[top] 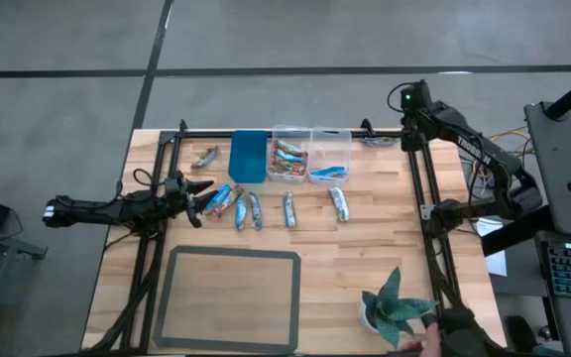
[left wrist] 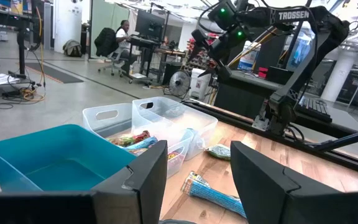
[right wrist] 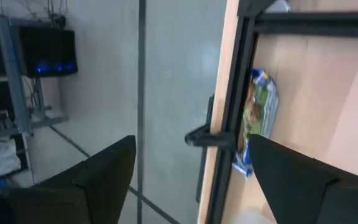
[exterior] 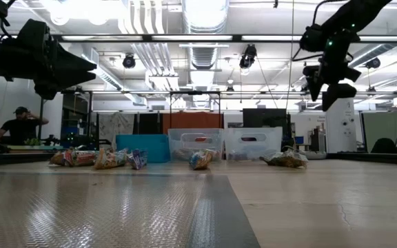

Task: Pick and place Granola Bars by type
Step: Put the top blue granola bar into the right transparent bin

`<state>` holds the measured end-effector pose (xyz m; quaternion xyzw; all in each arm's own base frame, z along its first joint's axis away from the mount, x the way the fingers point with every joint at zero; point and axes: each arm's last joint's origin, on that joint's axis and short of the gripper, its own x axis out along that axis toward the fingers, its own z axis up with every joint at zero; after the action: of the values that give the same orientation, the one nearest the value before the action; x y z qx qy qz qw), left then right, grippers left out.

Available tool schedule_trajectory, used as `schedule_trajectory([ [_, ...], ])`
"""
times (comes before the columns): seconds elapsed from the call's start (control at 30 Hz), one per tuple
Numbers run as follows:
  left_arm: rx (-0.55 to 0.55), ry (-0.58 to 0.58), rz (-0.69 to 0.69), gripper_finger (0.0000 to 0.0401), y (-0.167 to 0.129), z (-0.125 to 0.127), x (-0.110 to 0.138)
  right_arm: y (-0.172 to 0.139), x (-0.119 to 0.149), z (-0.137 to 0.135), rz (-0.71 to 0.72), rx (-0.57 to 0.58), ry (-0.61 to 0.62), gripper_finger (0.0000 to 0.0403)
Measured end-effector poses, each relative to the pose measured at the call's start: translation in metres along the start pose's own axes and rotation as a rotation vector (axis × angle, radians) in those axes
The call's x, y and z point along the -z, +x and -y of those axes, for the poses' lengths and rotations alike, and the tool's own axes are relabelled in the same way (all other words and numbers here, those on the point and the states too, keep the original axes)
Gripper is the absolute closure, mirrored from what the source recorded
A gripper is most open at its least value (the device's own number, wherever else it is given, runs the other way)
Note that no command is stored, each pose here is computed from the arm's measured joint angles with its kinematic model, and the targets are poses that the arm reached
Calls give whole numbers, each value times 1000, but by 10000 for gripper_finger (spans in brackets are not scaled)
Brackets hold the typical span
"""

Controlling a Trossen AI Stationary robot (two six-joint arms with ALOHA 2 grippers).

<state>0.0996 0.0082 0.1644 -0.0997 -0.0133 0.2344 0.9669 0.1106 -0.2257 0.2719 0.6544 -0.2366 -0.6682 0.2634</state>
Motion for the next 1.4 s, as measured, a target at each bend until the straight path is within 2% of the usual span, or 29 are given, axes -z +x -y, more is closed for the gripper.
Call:
schedule_trajectory([
  [0.3, 0, 0, 0, 242, 0, 0, 0, 10, -14, -3, 39, 20, -5, 115],
  [0.47, 0, 0, 0, 242, 0, 0, 0, 32, -7, -3, -133, 84, -61, 111],
  [0.63, 0, 0, 0, 242, 0, 0, 0, 48, 0, -9, -232, 45, -55, 104],
  [0.77, 0, 0, 0, 242, 0, 0, 0, 52, 1, -9, -234, 54, -26, 99],
  [0.9, 0, 0, 0, 242, 0, 0, 0, 50, -2, -2, -188, 117, -22, 100],
  [1.1, 0, 0, 1, 242, 0, 0, 0, 45, -7, 9, -134, 225, -49, 102],
  [1.4, 0, 0, 0, 243, 0, 0, 0, 51, -9, 23, -127, 267, -96, 111],
])
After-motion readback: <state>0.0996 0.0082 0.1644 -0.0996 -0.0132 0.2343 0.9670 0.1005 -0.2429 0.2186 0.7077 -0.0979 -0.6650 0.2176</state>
